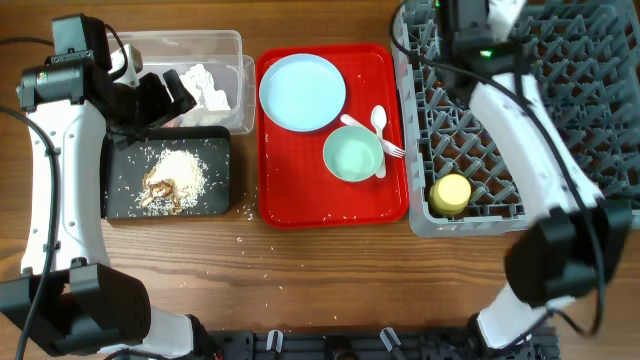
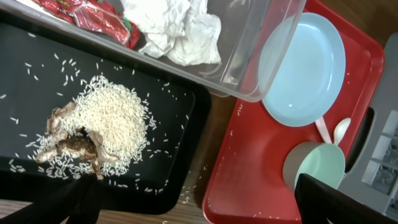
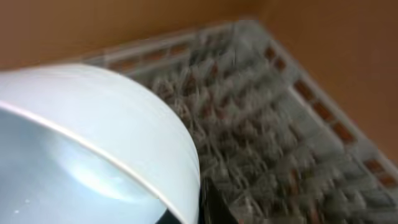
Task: Sort waste into correct bins and load items into the dishwasher rack
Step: 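Place small blue bowl into dish rack with right gripper, then grasp green bowl on red tray with right gripper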
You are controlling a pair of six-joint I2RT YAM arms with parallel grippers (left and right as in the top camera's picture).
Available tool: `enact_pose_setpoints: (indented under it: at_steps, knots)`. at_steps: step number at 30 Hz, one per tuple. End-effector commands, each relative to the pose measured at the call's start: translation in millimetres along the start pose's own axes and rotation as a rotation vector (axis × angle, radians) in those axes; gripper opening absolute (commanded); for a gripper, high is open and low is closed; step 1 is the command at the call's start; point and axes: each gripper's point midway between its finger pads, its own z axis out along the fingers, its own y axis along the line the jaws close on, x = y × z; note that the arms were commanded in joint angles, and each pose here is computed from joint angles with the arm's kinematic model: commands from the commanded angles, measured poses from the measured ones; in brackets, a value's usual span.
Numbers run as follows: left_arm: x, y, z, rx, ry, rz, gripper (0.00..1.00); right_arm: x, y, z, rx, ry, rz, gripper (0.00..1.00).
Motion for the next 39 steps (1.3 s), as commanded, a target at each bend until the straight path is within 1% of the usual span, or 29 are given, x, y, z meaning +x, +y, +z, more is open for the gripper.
enact_pose_setpoints:
  at_steps: [1,3,5,7,10,12,15,16,17,19,20,21,22,25,27,28,29,30,31,32,33,34,35,38,39]
  knots:
    - [-5,-2,-9,0.002,-0.03,0.011,1.0,-22,1,28,0.232,-0.14,-0.167,0.04]
    - [-5,-2,-9,0.002,-0.03,0.011,1.0,-34,24,46,0.265,-0.214,-0.251,0.04]
    - [-5,-2,-9,0.002,-0.03,0.011,1.0,-38,36,58,0.302,-0.264,-0.267,0.04]
    - [-5,-2,-9,0.002,-0.03,0.011,1.0,-36,49,65,0.28,-0.284,-0.292,0.04]
    - [-5,-2,-9,0.002,-0.03,0.011,1.0,-24,72,70,0.22,-0.283,-0.35,0.04]
    - [-5,-2,-9,0.002,-0.03,0.011,1.0,-11,88,71,0.171,-0.267,-0.418,0.04]
    - [-5,-2,-9,0.002,-0.03,0.011,1.0,-3,99,67,0.14,-0.255,-0.462,0.04]
    - [-5,-2,-9,0.002,-0.03,0.011,1.0,-1,104,64,0.132,-0.254,-0.477,0.09]
    - [-5,-2,-9,0.002,-0.03,0.011,1.0,2,107,61,0.126,-0.249,-0.494,0.15]
    - [-5,-2,-9,0.002,-0.03,0.011,1.0,12,114,57,0.113,-0.229,-0.538,0.44]
    - [-5,-2,-9,0.002,-0.03,0.011,1.0,14,117,54,0.107,-0.228,-0.553,0.5]
    - [-5,-2,-9,0.002,-0.03,0.011,1.0,17,123,48,0.097,-0.23,-0.569,0.61]
    - [-5,-2,-9,0.002,-0.03,0.011,1.0,18,129,40,0.089,-0.238,-0.578,0.68]
    - [-5,-2,-9,0.002,-0.03,0.011,1.0,17,142,20,0.059,-0.265,-0.578,0.78]
    - [-5,-2,-9,0.002,-0.03,0.011,1.0,10,141,2,0.02,-0.274,-0.481,0.83]
    - [-5,-2,-9,0.002,-0.03,0.011,1.0,8,144,-12,-0.062,-0.264,-0.425,0.83]
    - [-5,-2,-9,0.002,-0.03,0.011,1.0,13,152,-27,-0.199,-0.223,-0.369,0.83]
    - [-5,-2,-9,0.002,-0.03,0.011,1.0,26,166,-46,-0.396,-0.14,-0.328,0.83]
    - [-5,-2,-9,0.002,-0.03,0.011,1.0,58,192,-88,-0.74,0.037,-0.308,0.84]
    - [-5,-2,-9,0.002,-0.03,0.011,1.0,75,200,-109,-0.881,0.133,-0.298,0.86]
    - [-5,-2,-9,0.002,-0.03,0.011,1.0,95,203,-125,-0.963,0.256,-0.27,0.86]
    - [-5,-2,-9,0.002,-0.03,0.011,1.0,116,198,-129,-0.967,0.383,-0.241,0.86]
    - [-5,-2,-9,0.002,-0.03,0.011,1.0,140,187,-129,-0.921,0.502,-0.229,0.84]
    - [-5,-2,-9,0.002,-0.03,0.011,1.0,200,162,-117,-0.829,0.666,-0.308,0.74]
    - [-5,-2,-9,0.002,-0.03,0.011,1.0,212,158,-113,-0.814,0.684,-0.323,0.74]
